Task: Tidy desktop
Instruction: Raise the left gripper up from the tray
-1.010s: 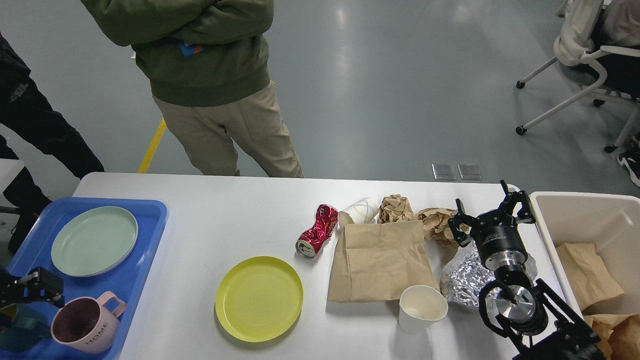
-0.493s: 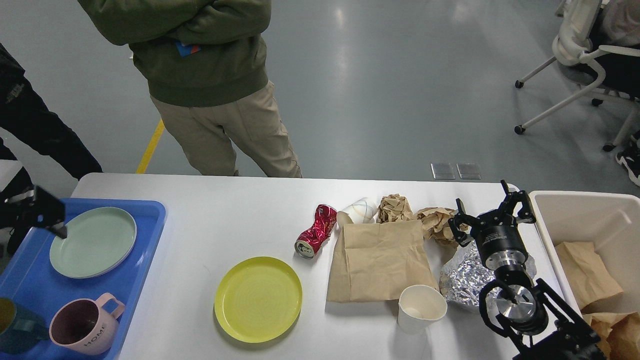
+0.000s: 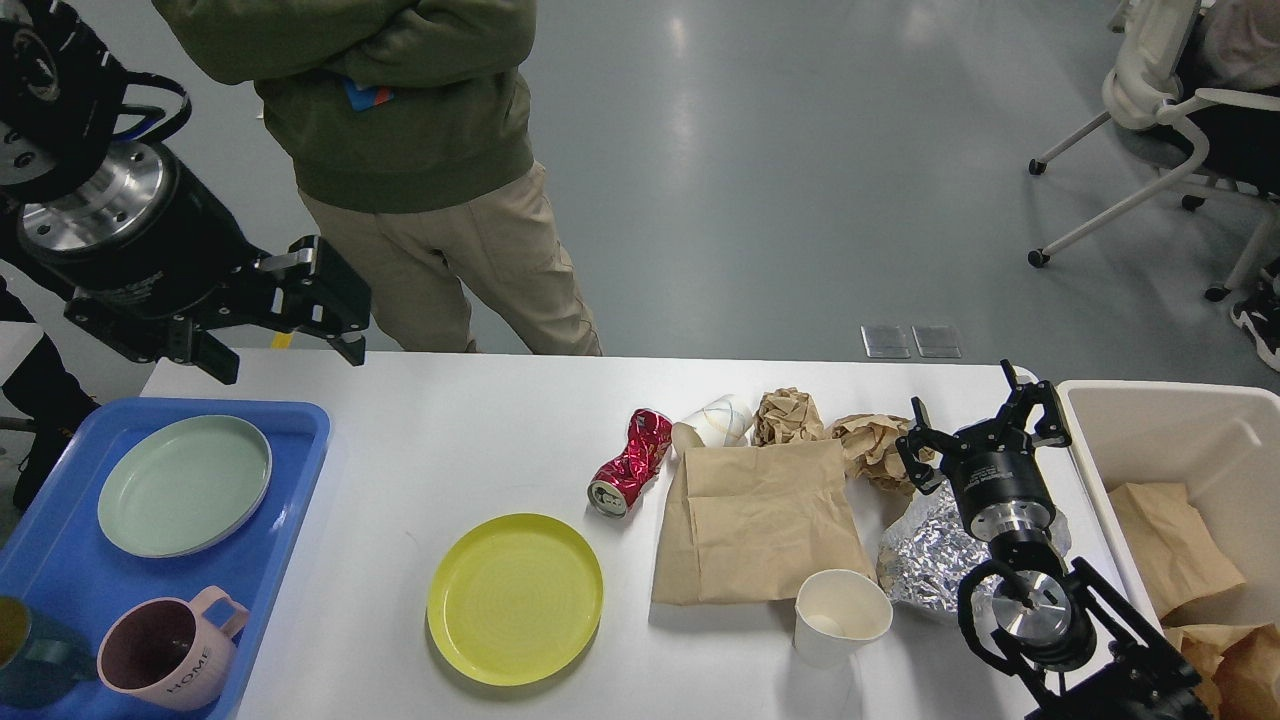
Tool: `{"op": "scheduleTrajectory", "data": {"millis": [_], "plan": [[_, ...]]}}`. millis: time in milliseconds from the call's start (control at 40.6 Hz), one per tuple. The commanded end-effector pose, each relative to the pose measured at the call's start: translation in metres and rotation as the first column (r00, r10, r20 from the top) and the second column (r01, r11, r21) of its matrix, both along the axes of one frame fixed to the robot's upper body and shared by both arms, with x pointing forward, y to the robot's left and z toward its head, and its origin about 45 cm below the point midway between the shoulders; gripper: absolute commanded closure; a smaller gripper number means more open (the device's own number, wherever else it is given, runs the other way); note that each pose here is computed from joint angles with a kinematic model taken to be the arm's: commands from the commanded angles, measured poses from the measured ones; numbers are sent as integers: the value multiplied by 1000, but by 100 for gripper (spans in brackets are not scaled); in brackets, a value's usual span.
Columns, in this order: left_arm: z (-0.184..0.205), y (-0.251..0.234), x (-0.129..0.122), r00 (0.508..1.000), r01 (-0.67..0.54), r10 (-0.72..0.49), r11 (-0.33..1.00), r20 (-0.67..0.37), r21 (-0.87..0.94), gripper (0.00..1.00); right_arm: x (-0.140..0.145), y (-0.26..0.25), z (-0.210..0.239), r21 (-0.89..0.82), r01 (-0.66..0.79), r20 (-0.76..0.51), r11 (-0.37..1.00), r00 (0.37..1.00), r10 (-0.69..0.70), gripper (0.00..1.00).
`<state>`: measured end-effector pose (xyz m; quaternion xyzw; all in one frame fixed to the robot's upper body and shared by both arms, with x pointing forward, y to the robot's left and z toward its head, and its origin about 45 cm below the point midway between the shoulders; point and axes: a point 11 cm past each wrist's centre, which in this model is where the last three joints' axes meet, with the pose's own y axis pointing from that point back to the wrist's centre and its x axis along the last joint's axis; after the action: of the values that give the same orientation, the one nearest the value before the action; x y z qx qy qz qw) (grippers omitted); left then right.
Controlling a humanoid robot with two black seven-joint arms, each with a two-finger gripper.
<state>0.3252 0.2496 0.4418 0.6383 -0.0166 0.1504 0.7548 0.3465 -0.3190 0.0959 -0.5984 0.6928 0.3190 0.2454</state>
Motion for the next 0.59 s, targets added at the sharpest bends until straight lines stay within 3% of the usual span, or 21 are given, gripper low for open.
{"op": "scheduleTrajectory", "data": {"millis": [0, 567], "plan": [[3, -25, -6, 999, 47, -47, 999, -13, -12, 7, 0, -1, 0, -2, 1, 0, 1000, 1000, -1, 0], [-6, -24, -4, 999, 48, -48, 999, -23, -6, 5, 1, -1, 1, -2, 0, 1, 1000, 1000, 0, 0]]}}
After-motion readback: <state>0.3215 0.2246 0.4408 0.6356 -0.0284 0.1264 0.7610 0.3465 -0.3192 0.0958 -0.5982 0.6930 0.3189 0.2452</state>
